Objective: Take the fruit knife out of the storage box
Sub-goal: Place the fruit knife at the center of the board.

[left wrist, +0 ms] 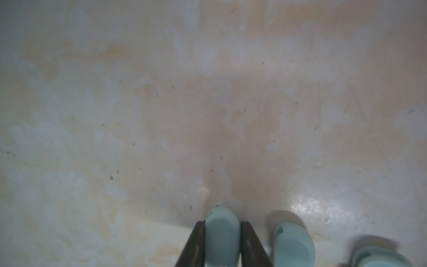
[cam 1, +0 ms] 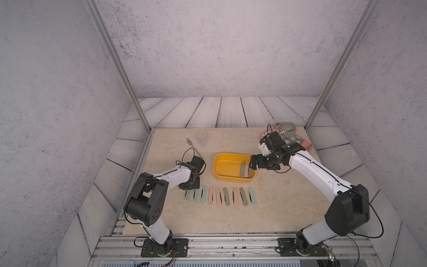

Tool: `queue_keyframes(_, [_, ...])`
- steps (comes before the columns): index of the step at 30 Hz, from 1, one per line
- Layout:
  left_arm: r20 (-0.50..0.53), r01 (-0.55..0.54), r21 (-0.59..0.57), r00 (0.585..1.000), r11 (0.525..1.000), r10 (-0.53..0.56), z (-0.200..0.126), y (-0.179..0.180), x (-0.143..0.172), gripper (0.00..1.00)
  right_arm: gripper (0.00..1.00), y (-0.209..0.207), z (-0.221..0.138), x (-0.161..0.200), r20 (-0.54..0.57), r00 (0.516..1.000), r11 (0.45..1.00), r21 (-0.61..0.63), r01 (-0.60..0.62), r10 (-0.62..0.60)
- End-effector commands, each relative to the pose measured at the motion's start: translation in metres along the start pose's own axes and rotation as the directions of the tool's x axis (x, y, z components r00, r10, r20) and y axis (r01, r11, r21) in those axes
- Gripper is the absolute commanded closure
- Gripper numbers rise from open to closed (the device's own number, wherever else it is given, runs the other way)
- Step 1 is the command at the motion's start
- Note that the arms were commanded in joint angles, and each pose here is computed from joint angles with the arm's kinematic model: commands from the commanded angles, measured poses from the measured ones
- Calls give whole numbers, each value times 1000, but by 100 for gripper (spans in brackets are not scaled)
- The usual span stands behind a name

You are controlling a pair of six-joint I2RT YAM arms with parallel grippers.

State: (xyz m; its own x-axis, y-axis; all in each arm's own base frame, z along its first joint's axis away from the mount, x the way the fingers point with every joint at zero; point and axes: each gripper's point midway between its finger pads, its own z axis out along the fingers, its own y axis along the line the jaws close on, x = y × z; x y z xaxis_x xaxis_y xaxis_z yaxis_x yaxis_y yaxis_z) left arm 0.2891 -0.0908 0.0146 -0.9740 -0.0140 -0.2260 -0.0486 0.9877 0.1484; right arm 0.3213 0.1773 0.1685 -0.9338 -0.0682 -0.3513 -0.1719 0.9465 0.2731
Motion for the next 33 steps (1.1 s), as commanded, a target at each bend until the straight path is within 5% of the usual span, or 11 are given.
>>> queue_keyframes(1, [-40,7,-11,999,1000,-7,4,3,5,67,1,3,4,-1,-16,1000,1000,-3,1,-2])
queue_keyframes(15, [14,46,2,999,999,-46,-14,6,-3,56,1,10,7,-6,-17,1000,1000,-13,13,-13])
queue_keyframes(25, [224,58,182,970,982,-99,-85,-8,-48,36,0,22,17,-20,-27,999,999,-18,38,-39])
queue_keyframes(33, [317,7,334,941,943,-119,-136,-23,-64,26,25,44,41,-33,-45,997,998,-29,62,-63])
